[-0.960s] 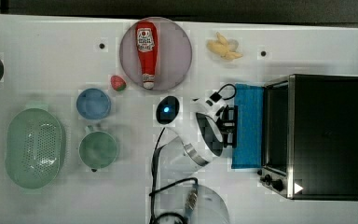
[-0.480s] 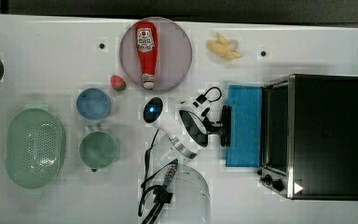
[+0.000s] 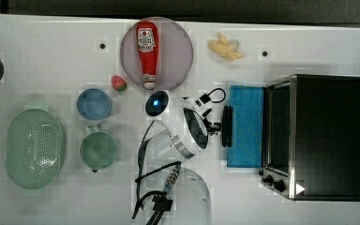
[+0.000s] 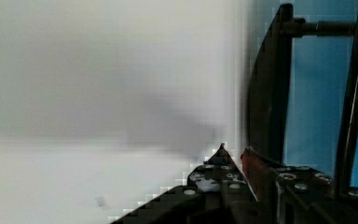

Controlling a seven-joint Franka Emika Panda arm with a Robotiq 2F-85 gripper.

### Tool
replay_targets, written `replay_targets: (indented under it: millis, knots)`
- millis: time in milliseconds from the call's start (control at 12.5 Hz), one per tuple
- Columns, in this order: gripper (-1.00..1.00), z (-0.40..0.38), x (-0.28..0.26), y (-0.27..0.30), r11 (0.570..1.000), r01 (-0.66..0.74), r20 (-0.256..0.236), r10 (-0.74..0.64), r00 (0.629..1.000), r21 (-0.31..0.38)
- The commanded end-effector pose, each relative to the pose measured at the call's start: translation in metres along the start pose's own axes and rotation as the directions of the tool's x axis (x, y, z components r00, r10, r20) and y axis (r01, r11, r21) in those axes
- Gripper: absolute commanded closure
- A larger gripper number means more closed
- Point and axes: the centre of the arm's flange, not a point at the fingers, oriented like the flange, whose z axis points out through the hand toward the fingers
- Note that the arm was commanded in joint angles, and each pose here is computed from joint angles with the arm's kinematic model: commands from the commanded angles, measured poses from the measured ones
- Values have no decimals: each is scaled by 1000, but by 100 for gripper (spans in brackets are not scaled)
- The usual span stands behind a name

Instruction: Flap open oven.

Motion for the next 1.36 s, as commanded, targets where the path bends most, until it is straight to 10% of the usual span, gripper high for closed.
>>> replay_targets:
  millis: [80,560,1360]
  knots:
    - [65,-100,23,30,950,-242,-100,264,959,195]
    - [65,-199,20,124,706,-542,86,571,817,456]
    - [65,-345,-47,222,605,-647,201,639,743,464]
